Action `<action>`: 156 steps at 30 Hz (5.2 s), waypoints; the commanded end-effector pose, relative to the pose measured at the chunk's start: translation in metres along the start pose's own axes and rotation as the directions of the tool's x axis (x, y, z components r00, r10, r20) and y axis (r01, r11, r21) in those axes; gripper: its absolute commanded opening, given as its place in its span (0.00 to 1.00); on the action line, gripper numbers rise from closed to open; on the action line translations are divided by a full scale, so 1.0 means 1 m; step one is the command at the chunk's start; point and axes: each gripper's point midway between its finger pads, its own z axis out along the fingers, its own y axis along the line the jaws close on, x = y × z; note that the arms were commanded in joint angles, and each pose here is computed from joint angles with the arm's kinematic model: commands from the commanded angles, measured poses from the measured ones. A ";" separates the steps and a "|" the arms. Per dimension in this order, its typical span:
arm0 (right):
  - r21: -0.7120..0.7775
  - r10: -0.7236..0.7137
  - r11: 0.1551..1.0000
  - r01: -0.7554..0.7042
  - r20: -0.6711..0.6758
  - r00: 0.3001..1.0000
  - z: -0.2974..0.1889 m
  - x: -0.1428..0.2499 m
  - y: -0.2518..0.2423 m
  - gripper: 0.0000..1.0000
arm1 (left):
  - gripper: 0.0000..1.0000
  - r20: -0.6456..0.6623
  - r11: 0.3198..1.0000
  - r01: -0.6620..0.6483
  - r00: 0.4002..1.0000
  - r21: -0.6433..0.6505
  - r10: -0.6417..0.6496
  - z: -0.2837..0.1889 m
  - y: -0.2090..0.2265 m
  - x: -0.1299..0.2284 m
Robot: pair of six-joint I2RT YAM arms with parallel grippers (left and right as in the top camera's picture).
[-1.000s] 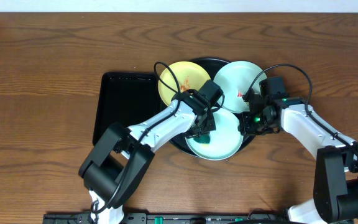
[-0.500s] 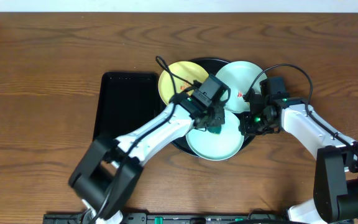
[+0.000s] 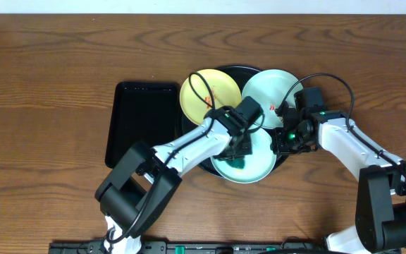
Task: Clean dirty plates on tray and stack at the side
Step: 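Scrub the front pale green plate with the sponge in the left gripper, then move the sponge back over the black tray with the left gripper, then lift the cleaned pale green plate with the right gripper and carry it right, then set the plate down on the table right of the tray and release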
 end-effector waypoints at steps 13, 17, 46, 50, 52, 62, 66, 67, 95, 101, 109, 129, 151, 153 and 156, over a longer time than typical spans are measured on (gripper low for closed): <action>-0.002 -0.001 1.000 0.001 0.013 1.000 -0.001 -0.006 0.001 0.01 | 0.07 0.108 0.994 -0.093 0.990 0.056 0.087 -0.084 0.029 -0.024; -0.002 -0.002 1.000 0.002 0.014 1.000 -0.001 -0.006 0.001 0.01 | 0.07 0.221 0.986 -0.153 0.966 0.070 0.134 -0.124 0.051 -0.051; -0.002 -0.001 1.000 0.001 0.013 1.000 -0.001 -0.006 0.001 0.01 | 0.67 0.046 0.987 0.118 0.993 -0.111 -0.113 -0.035 0.233 -0.115; -0.002 -0.001 1.000 0.001 0.013 1.000 -0.001 -0.006 0.001 0.01 | 0.67 0.061 0.984 0.118 0.992 -0.133 -0.111 -0.036 0.237 -0.118; -0.002 -0.001 1.000 0.001 0.013 1.000 -0.001 -0.006 0.001 0.01 | 0.67 0.074 0.985 0.117 0.991 -0.129 -0.108 -0.035 0.236 -0.121; -0.002 0.002 1.000 -0.002 0.006 1.000 -0.001 -0.004 0.001 0.01 | 0.07 0.093 0.986 0.115 0.990 -0.124 -0.104 -0.034 0.236 -0.127; -0.006 0.003 1.000 -0.003 0.002 1.000 -0.001 -0.003 0.002 0.01 | 0.37 0.079 0.985 0.117 0.991 -0.127 -0.107 -0.034 0.236 -0.123; -0.015 0.002 1.000 -0.002 0.001 1.000 -0.001 -0.003 0.004 0.01 | 0.58 0.074 0.985 0.117 0.991 -0.129 -0.108 -0.034 0.236 -0.122; 0.655 -0.502 0.734 0.179 0.346 0.793 -0.130 -0.073 0.011 0.01 | 0.71 0.044 0.983 0.120 0.992 -0.138 -0.115 -0.034 0.238 -0.114; 0.864 -0.716 0.465 0.192 0.239 0.656 -0.160 -0.086 0.044 0.01 | 0.71 0.044 0.983 0.120 0.992 -0.138 -0.115 -0.034 0.238 -0.114; 0.912 -0.814 0.348 0.218 0.179 0.553 -0.167 -0.086 0.082 0.01 | 0.71 0.044 0.983 0.120 0.992 -0.138 -0.115 -0.034 0.238 -0.114; 0.257 0.074 0.877 -0.407 0.764 0.641 -0.179 -0.109 -0.066 0.01 | 0.71 0.043 0.983 0.120 0.992 -0.137 -0.115 -0.034 0.238 -0.114; 0.066 0.638 0.427 -0.902 0.684 0.352 -0.143 -0.028 -0.243 0.01 | 0.71 0.043 0.983 0.123 0.992 -0.137 -0.118 -0.034 0.238 -0.114; 0.086 0.653 0.417 -0.905 0.664 0.364 -0.129 -0.026 -0.247 0.01 | 0.72 0.043 0.983 0.123 0.992 -0.137 -0.118 -0.034 0.238 -0.114; 0.088 0.659 0.432 -0.898 0.649 0.380 -0.116 -0.031 -0.252 0.01 | 0.72 0.043 0.983 0.123 0.992 -0.137 -0.118 -0.034 0.238 -0.114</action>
